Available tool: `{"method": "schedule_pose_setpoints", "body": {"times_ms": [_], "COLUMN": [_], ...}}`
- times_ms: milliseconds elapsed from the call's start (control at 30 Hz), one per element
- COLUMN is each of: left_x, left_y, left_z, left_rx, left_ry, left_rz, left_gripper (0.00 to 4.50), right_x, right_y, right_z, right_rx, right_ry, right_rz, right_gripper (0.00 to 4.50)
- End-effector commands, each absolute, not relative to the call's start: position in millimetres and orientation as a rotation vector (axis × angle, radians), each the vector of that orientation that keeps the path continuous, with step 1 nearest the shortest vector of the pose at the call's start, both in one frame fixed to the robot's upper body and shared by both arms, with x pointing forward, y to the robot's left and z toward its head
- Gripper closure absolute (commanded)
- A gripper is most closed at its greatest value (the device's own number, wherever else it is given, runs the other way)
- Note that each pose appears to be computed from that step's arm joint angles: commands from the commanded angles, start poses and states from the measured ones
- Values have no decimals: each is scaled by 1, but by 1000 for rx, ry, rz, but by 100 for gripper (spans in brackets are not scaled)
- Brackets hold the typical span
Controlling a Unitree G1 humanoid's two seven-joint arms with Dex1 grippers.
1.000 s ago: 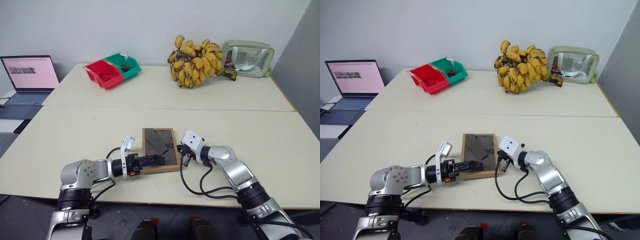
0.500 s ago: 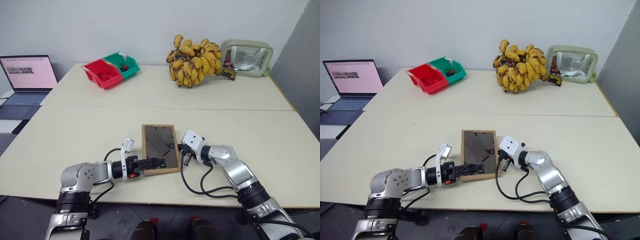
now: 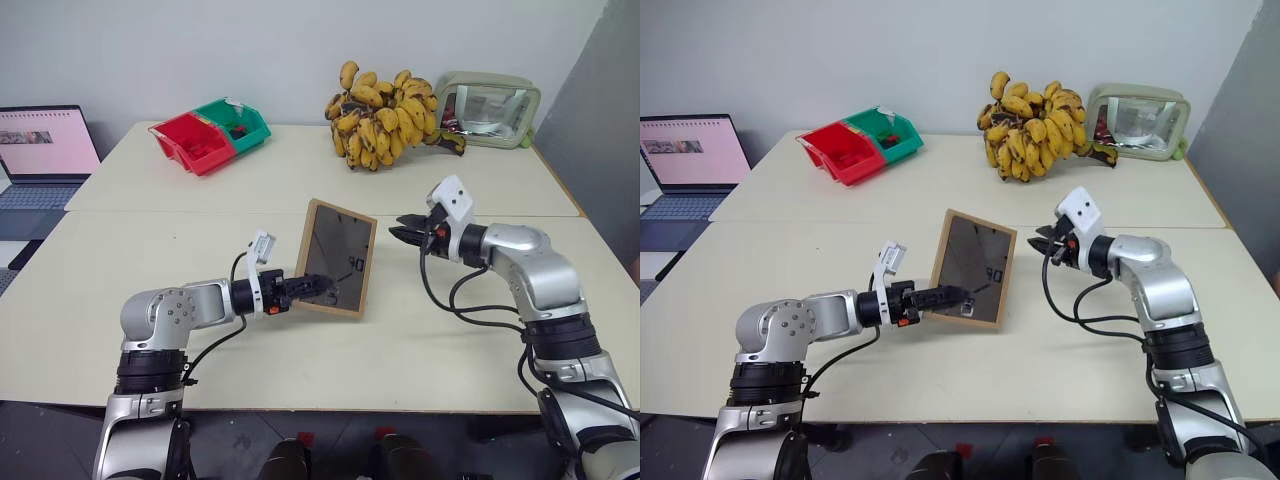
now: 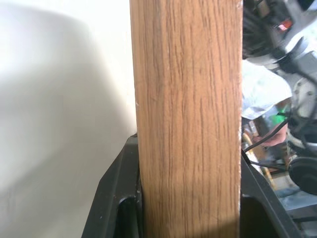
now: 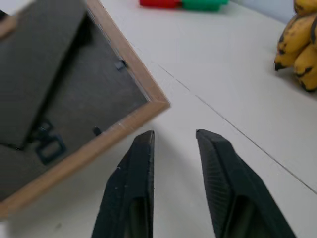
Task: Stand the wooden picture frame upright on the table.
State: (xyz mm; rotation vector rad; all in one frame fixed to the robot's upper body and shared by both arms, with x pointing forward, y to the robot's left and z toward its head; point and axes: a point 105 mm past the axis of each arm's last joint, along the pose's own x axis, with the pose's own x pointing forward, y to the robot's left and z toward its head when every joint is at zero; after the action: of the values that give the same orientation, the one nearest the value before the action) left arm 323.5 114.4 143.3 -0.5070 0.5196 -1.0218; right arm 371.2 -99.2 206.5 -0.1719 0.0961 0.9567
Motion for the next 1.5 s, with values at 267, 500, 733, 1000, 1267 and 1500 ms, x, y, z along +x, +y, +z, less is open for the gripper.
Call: {"method": "schedule_pose_setpoints", "body": {"times_ms": [267, 500, 733, 1000, 1267, 1500], "left_x": [341, 341, 343, 341, 337, 330], "left_y": [121, 114, 114, 117, 115, 115], "left_z": [205, 219, 219, 215, 213, 211], "left_rx": [-409, -415, -421, -424, -444, -528], "left_ry": [277, 238, 231, 241, 254, 294], "left_rz": [-1035, -1062, -1049, -1041, -1050, -1065], "left_gripper": [321, 321, 321, 321, 321, 321], "right_x": [362, 370, 336, 308, 302, 325], "right_y": [-57, -26, 8, -6, -40, -95], "right_z": [264, 266, 268, 269, 264, 230], "right_rx": [-12, -6, 32, 74, 60, -217], "right_ry": [-9, -21, -33, -4, 45, 62], "right_rz": [1151, 1170, 1345, 1449, 1409, 1141], "right_gripper": [61, 7, 7, 7, 7, 7]}}
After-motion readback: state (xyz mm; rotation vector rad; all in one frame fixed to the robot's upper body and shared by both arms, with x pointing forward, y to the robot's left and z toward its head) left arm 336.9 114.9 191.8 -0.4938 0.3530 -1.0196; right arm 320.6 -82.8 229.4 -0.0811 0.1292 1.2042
